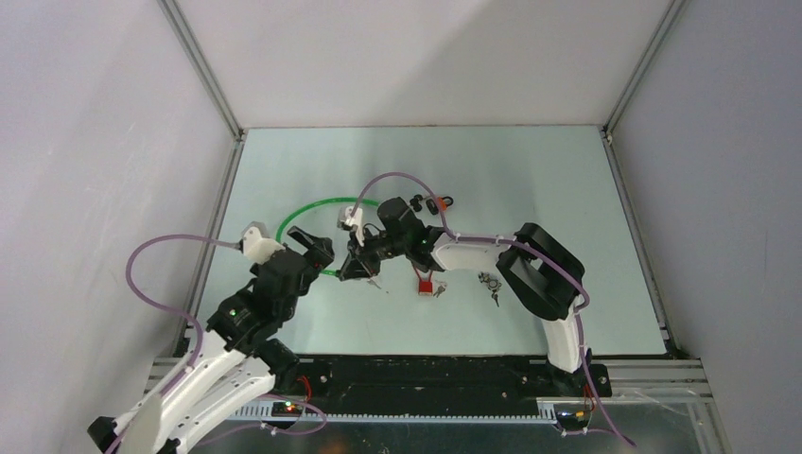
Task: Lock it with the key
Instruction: Pick up the lock from the center of the board.
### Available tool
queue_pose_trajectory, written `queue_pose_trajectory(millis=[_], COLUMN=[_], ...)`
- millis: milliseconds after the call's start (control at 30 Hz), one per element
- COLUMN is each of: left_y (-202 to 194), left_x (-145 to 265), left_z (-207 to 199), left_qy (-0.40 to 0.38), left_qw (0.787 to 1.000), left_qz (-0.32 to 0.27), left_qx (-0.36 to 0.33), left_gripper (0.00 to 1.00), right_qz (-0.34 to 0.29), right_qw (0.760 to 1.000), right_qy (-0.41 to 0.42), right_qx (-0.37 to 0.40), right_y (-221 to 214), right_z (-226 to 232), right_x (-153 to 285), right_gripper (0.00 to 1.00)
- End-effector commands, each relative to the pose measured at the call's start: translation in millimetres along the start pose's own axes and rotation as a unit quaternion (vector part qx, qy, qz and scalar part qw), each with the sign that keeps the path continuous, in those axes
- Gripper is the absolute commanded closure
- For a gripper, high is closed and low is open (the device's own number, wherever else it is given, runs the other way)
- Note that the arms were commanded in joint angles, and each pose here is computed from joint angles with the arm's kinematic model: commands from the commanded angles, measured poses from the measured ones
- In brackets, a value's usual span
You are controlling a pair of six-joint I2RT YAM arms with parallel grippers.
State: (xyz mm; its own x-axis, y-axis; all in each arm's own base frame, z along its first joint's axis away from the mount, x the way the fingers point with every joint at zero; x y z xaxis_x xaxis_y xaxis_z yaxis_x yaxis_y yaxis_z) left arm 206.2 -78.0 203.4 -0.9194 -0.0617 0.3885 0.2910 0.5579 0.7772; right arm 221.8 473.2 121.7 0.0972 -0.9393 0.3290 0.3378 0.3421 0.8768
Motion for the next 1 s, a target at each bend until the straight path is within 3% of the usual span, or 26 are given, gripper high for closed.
queue_pose_trajectory(millis=[0,200,333,567,733,800,933,967], left_y=[-21.4,-31.1,-36.7,-42.3,-37.9,-34.0,-19.7,-15.1], left_x=[-11.4,-24.7,-40.1,-52.3,-51.5,-50.6,-46.1,-44.1], left_z=[-0.9,18.5,24.7,26.1,26.8,26.1,19.6,17.9], left_qy=[0.002,0.030,0.030,0.015,0.010,0.008,-0.010,-0.016], left_qw=[0.997,0.994,0.990,0.987,0.988,0.990,0.994,0.996], left_qz=[0.053,0.077,0.078,0.080,0.068,0.061,0.042,0.036], left_qx=[0.052,0.078,0.115,0.140,0.137,0.129,0.097,0.084], left_gripper=[0.01,0.04,0.15,0.52,0.96,0.99,1.00,1.00], right_qz=[-0.081,-0.087,-0.090,-0.093,-0.093,-0.088,-0.090,-0.098], right_qw=[0.995,0.994,0.993,0.993,0.994,0.995,0.995,0.995], right_qy=[0.057,0.063,0.073,0.073,0.059,0.048,0.026,0.022], right_qx=[0.005,-0.001,-0.005,-0.006,-0.014,-0.022,-0.027,-0.024], right_y=[50.9,52.4,53.4,53.3,51.6,49.3,52.0,58.6], right_z=[22.3,22.1,25.2,26.2,22.1,19.1,15.1,17.1], right_x=[13.3,12.8,12.6,13.3,11.3,11.9,19.9,25.3], right_gripper=[1.00,1.00,1.00,1.00,1.00,0.91,0.46,0.42])
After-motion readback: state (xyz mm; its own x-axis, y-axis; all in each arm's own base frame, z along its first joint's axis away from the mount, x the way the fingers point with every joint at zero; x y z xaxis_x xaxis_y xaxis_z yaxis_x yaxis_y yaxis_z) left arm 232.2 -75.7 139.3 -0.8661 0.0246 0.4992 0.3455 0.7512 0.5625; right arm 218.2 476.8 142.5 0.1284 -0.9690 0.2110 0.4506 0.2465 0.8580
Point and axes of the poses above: each gripper's point midway between its finger pads, its own x axis back along the fingers, its own z axis along the line the jaws close on, y = z × x, the point moved 2 cm from there along x, back along the fingers, and after that the axes turned 8 degrees about -x, right-handed, at the moved point
